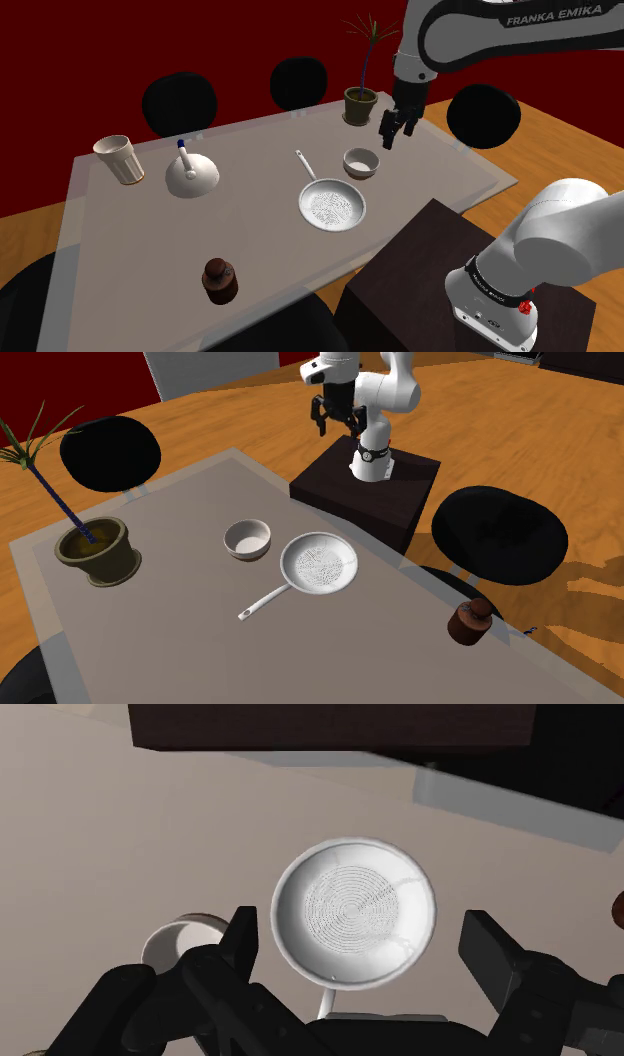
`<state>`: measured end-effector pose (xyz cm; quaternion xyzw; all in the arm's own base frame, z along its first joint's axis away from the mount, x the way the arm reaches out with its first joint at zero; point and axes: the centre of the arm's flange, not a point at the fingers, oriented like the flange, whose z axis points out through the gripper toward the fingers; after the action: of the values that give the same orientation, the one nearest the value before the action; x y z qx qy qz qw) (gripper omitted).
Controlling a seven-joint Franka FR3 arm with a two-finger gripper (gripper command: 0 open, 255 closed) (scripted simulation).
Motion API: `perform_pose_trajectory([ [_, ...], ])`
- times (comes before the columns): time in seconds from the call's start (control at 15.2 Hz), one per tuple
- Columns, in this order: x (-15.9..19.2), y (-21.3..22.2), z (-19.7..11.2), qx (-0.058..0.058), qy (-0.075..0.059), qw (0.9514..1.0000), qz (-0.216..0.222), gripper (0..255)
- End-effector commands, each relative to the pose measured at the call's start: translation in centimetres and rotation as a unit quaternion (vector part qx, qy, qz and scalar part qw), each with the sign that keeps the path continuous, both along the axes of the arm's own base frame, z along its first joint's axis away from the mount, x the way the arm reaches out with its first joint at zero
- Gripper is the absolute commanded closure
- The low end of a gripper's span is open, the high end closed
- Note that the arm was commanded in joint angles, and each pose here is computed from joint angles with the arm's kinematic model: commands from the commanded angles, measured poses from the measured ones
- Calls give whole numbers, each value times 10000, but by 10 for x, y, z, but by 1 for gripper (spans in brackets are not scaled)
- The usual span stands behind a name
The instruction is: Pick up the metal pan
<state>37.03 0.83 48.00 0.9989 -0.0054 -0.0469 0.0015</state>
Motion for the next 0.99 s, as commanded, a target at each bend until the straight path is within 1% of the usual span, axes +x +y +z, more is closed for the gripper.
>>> perform_pose_trajectory([
  [0.0,13,3,-21,-29,-48,10000,-72,0],
  [0.92,126,16,-162,-236,-272,9978,-555,0],
])
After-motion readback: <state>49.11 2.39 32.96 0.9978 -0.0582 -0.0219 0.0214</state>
